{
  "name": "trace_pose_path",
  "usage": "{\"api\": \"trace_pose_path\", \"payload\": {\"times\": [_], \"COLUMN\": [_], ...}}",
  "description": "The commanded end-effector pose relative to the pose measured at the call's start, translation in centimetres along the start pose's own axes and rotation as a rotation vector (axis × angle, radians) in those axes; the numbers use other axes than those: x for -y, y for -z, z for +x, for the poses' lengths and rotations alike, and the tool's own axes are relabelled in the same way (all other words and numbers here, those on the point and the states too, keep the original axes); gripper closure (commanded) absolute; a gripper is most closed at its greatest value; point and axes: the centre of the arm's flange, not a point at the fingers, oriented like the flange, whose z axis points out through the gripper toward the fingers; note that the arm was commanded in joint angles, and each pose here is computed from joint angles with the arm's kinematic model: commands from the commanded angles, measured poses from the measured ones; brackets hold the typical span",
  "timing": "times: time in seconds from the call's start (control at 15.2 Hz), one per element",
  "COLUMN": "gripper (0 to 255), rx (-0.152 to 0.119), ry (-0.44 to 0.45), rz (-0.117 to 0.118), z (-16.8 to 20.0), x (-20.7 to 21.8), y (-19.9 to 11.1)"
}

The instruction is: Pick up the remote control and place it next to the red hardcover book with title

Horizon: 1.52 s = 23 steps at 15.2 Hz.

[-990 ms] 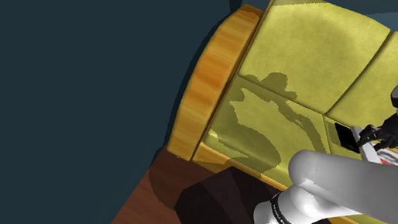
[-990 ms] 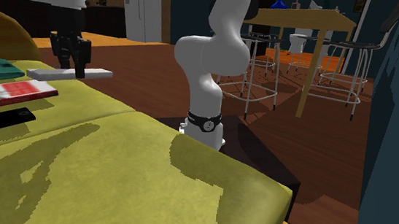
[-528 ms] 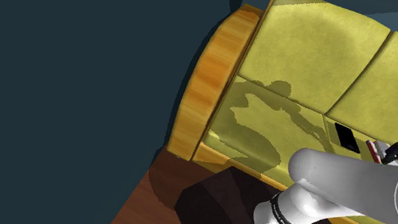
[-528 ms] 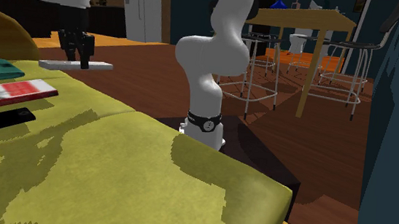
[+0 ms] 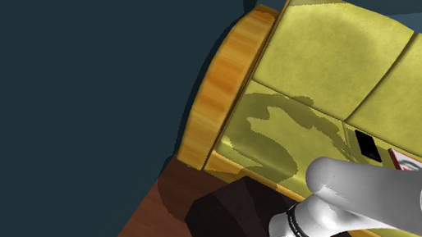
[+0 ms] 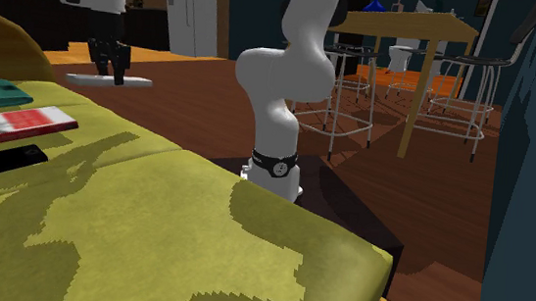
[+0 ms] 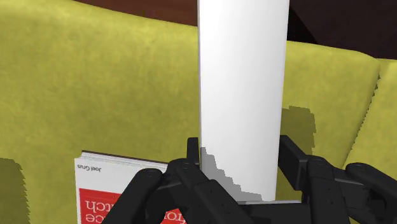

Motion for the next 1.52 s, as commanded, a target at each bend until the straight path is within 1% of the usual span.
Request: {"api": "trace_pose_path", "payload": {"times": [0.0,0.13,1.25,1.45], "gripper": [255,255,255,255], "rx": [0.0,0.0,0.0,0.0], "ry": [0.001,0.001,0.001,0.001], "rz": [-0.001,-0.001,-0.001,-0.001], "z": [-1.8,-3.0,-3.5,-3.5], "x": [-2.1,-3.6,-3.3,-3.3], "y": [0.2,0.3,-8.6,-8.6]}}
